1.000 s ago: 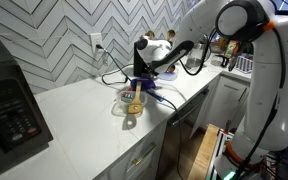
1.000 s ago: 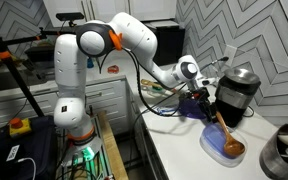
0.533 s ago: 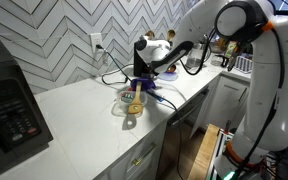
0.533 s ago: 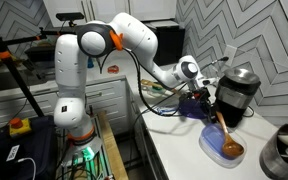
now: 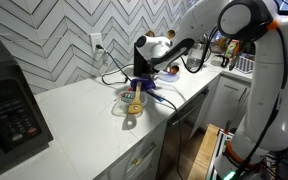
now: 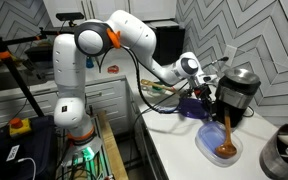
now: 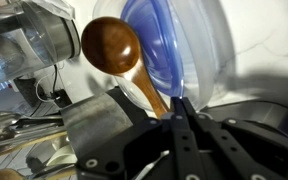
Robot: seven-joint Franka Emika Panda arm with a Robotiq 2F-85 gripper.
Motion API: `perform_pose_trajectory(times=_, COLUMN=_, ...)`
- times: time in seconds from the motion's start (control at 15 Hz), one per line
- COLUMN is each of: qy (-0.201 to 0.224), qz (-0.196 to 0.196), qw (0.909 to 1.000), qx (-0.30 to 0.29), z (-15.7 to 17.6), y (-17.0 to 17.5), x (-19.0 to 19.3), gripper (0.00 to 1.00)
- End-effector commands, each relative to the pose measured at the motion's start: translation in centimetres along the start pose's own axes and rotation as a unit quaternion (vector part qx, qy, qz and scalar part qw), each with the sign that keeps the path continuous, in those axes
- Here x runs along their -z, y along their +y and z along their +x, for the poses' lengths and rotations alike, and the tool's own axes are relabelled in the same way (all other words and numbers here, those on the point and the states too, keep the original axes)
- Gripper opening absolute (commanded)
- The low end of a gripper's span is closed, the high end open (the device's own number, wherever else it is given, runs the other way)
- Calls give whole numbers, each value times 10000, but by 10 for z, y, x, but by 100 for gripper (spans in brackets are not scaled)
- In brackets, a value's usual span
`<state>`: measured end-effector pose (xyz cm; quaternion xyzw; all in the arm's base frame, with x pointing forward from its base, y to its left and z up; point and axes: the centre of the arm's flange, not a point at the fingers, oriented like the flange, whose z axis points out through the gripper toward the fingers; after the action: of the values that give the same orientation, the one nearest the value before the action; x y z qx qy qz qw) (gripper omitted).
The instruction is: Remove the blue lid from the clear bowl and put it on the stacked lids on the counter.
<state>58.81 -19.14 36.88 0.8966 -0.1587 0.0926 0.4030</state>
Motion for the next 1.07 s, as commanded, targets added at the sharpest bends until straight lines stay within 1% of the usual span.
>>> perform_pose_trajectory(times=0.0, qy=-181, qz=198, qw=9991, qx=337, z=-14, y=41, x=27, gripper=1)
perform_pose_trajectory(times=0.27, qy=-214, qz=823, qw=9929, qx=829, z=-13, y=82, x=45, gripper=1)
perform_pose_trajectory(times=0.47, qy=-126, qz=1244, qw=9853, qx=1160, z=-25, y=112, x=64, gripper=1)
perform_pose_trajectory(times=0.8, qy=255, qz=1707, qw=9749, qx=1404, z=-51, y=161, x=96, gripper=1)
perform_pose_trajectory(times=0.87, qy=342, qz=1747, qw=9736, qx=1428, z=-55, y=169, x=101, gripper=1)
perform_pose_trajectory(times=1.0, qy=568, qz=1920, qw=9666, qx=1598, z=-66, y=185, x=113, gripper=1)
